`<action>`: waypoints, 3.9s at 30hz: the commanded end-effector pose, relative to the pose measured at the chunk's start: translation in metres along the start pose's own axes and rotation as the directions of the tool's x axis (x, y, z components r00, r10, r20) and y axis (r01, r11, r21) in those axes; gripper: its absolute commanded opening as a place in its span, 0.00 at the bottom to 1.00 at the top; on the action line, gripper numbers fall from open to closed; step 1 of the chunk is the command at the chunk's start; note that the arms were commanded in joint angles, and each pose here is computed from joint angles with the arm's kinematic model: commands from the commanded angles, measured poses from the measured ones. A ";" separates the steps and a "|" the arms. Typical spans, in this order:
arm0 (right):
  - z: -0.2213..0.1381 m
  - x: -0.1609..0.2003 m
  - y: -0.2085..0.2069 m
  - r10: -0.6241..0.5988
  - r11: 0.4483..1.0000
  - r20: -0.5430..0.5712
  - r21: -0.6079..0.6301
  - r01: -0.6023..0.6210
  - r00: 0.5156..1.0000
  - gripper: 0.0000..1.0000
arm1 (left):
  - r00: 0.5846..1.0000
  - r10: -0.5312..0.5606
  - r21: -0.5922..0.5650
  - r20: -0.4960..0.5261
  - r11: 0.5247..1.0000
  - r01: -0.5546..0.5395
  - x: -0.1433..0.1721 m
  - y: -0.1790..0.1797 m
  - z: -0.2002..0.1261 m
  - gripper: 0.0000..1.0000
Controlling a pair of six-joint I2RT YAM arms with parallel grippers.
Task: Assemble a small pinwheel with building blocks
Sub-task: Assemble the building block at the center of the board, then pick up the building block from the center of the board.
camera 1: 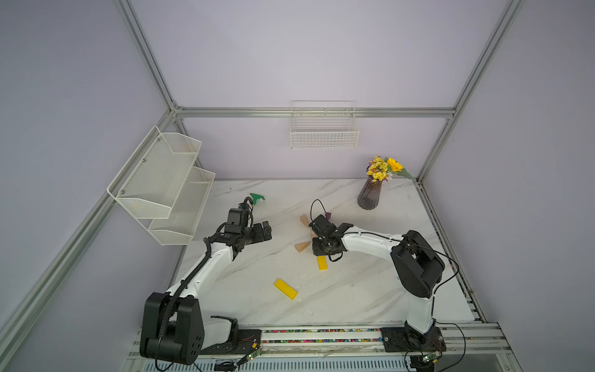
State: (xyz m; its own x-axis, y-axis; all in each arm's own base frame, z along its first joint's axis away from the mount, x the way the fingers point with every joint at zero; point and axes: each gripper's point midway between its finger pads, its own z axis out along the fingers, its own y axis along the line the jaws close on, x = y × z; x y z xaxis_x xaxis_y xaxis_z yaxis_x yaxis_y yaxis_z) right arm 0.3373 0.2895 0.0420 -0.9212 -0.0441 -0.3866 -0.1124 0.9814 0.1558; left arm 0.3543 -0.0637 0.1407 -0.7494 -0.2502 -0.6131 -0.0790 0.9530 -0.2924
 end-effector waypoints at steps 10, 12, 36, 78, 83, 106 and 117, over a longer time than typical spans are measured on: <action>-0.020 0.026 -0.002 -0.078 0.996 -0.042 0.038 0.080 0.996 0.49 | 0.999 -0.005 0.036 0.044 0.999 0.004 -0.007 -0.004 -0.007 1.00; -0.016 0.035 0.000 -0.081 0.996 -0.061 0.024 0.083 0.995 0.48 | 0.999 -0.009 0.039 0.041 0.999 0.007 -0.006 -0.004 -0.007 1.00; 0.003 0.003 -0.006 0.055 0.998 -0.029 -0.002 -0.055 0.998 0.31 | 1.000 -0.008 0.050 0.021 0.999 0.007 0.000 -0.005 -0.004 1.00; -0.003 -0.018 0.008 0.072 0.996 0.004 -0.046 -0.071 0.997 0.49 | 1.000 -0.008 0.053 0.009 0.999 0.008 0.005 -0.005 -0.001 1.00; -0.003 -0.018 0.007 0.077 0.996 0.006 -0.044 -0.077 0.997 0.49 | 1.000 -0.008 0.051 0.009 0.999 0.008 0.005 -0.004 -0.001 1.00; -0.066 0.056 0.137 -0.446 0.868 0.088 -0.201 0.454 0.891 0.53 | 0.968 -0.241 -0.035 0.074 0.969 0.244 -0.002 0.045 -0.033 1.00; -0.032 0.122 0.173 -0.620 0.762 0.002 -0.237 0.602 0.785 0.53 | 0.928 -0.363 -0.045 0.083 0.929 0.367 0.012 0.072 -0.042 1.00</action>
State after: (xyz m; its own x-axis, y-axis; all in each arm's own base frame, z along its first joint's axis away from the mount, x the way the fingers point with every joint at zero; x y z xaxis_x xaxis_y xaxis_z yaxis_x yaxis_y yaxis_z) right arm 0.1986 0.4409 0.0457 -0.6816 -0.6140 -0.3980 -0.6983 0.7083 0.1032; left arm 0.3118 0.0099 0.1351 -0.6355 -0.5665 -0.5246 -0.3793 0.8209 -0.4269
